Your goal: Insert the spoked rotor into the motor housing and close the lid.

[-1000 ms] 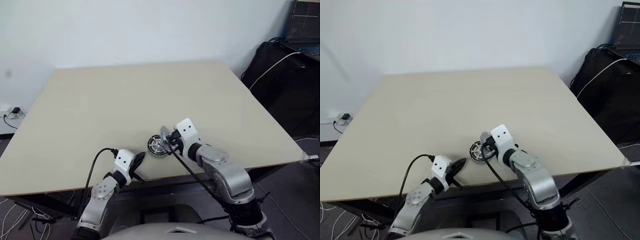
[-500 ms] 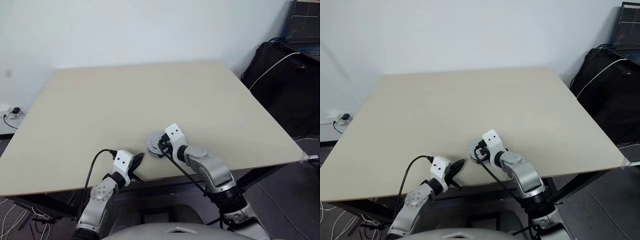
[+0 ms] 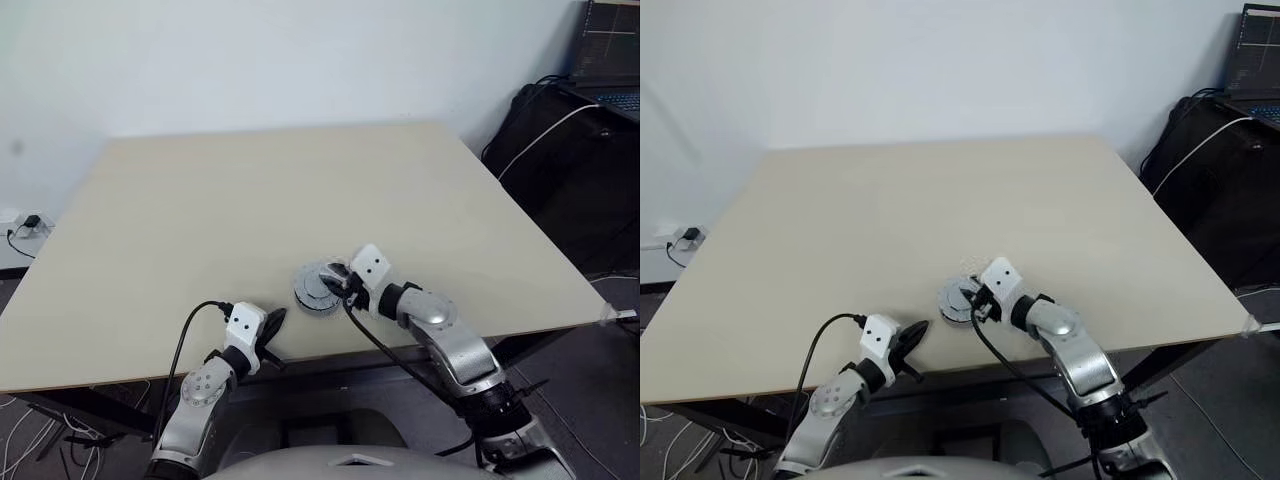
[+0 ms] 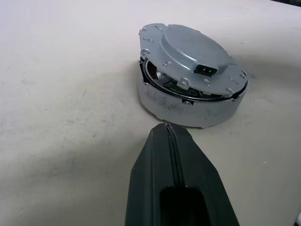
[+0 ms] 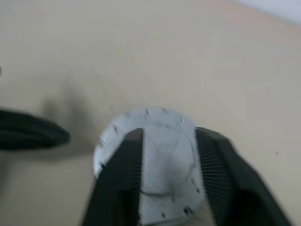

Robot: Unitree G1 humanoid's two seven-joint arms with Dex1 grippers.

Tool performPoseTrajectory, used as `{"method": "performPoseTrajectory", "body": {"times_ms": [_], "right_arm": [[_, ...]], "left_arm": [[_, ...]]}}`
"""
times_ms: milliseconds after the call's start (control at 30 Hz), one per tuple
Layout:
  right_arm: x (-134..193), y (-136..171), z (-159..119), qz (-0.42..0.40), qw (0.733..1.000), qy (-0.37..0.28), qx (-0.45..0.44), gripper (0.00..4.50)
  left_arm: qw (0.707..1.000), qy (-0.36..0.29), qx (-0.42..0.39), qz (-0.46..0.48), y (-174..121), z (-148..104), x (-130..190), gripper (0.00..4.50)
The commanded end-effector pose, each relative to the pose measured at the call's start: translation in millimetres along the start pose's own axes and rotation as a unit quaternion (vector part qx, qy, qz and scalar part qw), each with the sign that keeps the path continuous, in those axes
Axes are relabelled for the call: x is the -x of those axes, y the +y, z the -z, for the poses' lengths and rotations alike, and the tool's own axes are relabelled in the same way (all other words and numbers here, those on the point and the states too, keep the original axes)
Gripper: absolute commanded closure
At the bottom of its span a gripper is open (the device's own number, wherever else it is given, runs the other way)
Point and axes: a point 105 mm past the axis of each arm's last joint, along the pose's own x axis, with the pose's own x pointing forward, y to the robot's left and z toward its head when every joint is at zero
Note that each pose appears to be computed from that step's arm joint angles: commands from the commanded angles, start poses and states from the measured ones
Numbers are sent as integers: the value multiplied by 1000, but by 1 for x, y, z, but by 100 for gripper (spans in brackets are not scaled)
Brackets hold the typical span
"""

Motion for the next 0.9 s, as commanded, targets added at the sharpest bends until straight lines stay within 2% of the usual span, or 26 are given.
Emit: {"method": "performPoseTrajectory", "body": {"times_ms": [33, 167, 200, 900], "right_arm": [[-5, -8, -12, -4, 999, -27, 29, 155], [-10, -8, -6, -13, 999, -24, 28, 18], [-12, -8, -5, -14, 999, -24, 27, 2], [-41, -2, 20, -48, 998, 21, -32, 2]], "left_arm": [[1000, -28, -13, 0, 2, -18, -2, 450], [1000, -28, -12, -5, 3, -18, 0, 450], [1000, -28, -11, -7, 4, -18, 0, 450], [999, -30, -7, -11, 2, -20, 2, 450]]}}
